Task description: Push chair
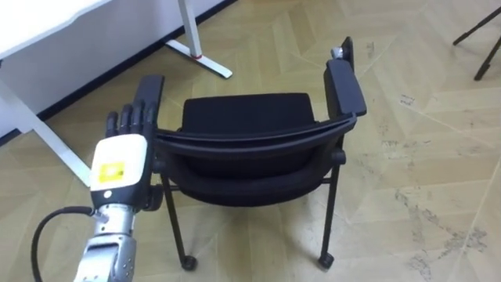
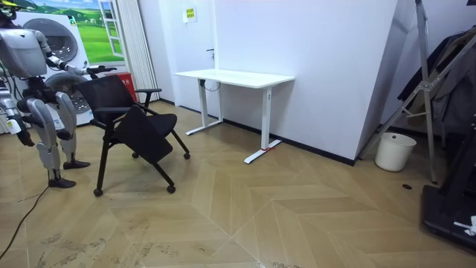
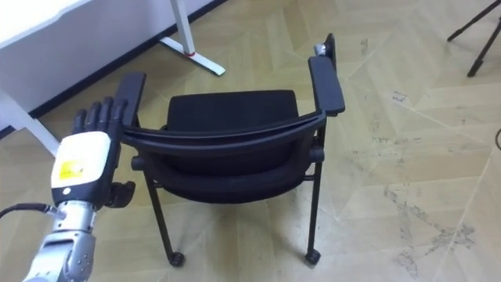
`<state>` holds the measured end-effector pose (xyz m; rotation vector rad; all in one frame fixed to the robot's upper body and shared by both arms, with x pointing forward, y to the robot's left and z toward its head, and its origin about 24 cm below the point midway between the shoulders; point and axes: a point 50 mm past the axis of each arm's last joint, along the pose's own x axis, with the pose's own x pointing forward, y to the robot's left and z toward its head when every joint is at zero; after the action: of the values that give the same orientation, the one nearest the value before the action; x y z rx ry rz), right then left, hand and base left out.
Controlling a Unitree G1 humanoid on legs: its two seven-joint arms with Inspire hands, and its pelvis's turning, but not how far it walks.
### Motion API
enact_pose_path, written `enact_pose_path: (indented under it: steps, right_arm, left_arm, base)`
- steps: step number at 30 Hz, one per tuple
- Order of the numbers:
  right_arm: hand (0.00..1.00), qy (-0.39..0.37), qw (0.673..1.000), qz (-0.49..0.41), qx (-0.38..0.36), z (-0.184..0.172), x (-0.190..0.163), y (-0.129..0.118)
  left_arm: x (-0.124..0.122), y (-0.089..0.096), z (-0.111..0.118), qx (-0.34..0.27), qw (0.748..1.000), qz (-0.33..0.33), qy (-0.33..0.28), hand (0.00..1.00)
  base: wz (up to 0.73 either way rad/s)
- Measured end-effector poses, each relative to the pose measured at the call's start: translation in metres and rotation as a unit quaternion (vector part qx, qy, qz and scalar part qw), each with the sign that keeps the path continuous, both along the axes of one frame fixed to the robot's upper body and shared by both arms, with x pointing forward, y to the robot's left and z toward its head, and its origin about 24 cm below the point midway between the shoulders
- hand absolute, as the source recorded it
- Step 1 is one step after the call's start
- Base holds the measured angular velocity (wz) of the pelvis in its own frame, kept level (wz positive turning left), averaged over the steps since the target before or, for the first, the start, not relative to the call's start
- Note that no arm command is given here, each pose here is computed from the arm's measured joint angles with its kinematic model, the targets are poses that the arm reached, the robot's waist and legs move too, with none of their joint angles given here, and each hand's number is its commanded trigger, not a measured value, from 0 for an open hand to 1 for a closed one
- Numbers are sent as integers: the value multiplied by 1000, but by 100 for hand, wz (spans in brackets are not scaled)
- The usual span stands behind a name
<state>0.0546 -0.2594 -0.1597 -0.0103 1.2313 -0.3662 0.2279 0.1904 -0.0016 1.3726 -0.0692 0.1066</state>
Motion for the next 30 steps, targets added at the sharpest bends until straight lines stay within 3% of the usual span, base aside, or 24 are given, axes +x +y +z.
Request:
enact_pose_path:
  steps: [7,22,30]
  right_arm:
    - [0,1,1000,9,-5,-1,3,5]
    - [0,2,1000,4,-1,-2,1,9]
    - [0,10,1000,-11,6,-3,-2,7]
  left_arm:
    - [-1,-25,-4,-4,999,-53,7,0]
    - [3,-24,-3,13,999,-49,15,0]
    - [3,-15,-22,28,997,-37,66,0]
  base:
    - [-7]
    - [-2]
    - [-4]
